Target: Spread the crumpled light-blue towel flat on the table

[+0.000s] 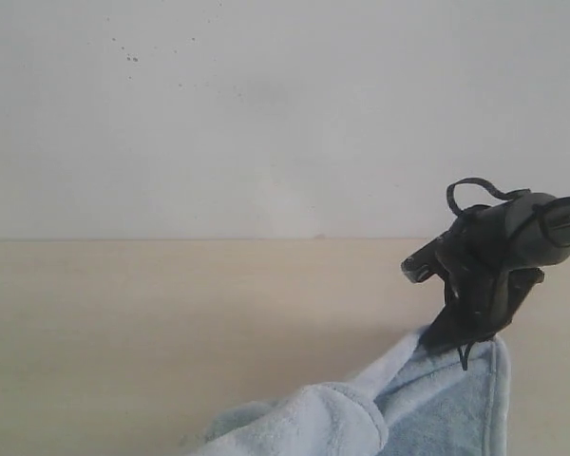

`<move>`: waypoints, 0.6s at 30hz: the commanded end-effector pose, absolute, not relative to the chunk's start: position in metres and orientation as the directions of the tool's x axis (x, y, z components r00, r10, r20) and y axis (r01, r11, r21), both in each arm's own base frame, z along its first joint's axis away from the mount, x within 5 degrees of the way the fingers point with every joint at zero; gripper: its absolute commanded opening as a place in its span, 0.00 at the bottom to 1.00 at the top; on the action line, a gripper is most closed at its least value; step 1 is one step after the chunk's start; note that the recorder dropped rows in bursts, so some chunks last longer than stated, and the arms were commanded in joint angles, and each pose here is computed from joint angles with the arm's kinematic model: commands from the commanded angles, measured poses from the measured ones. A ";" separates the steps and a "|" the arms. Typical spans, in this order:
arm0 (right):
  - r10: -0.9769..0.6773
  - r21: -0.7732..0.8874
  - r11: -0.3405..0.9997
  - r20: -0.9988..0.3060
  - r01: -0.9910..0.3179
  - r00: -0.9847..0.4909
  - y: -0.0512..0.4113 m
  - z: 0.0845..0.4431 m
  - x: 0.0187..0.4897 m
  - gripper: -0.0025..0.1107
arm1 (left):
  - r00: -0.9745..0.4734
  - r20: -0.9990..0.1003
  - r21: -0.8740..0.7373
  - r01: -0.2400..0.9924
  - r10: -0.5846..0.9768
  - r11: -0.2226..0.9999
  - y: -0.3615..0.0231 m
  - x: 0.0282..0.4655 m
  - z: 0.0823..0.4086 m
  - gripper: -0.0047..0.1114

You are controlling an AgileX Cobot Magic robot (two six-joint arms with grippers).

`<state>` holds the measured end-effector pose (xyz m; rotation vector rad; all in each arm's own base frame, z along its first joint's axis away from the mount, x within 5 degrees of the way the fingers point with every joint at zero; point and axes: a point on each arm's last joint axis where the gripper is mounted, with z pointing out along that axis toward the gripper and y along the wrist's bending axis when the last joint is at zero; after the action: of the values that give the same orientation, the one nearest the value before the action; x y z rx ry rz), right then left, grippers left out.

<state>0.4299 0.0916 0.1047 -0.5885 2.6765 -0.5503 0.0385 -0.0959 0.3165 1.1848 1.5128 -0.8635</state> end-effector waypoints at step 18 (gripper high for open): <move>-0.485 -0.308 0.859 -0.233 -0.409 -0.843 0.131 0.140 0.405 0.02 | -0.531 -0.784 -0.185 0.695 0.322 0.695 -0.128 0.129 0.242 0.57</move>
<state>0.4067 0.1293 0.1302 -0.6769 2.7428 -0.3721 0.1144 -0.1183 0.2612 0.8318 2.0457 -0.6431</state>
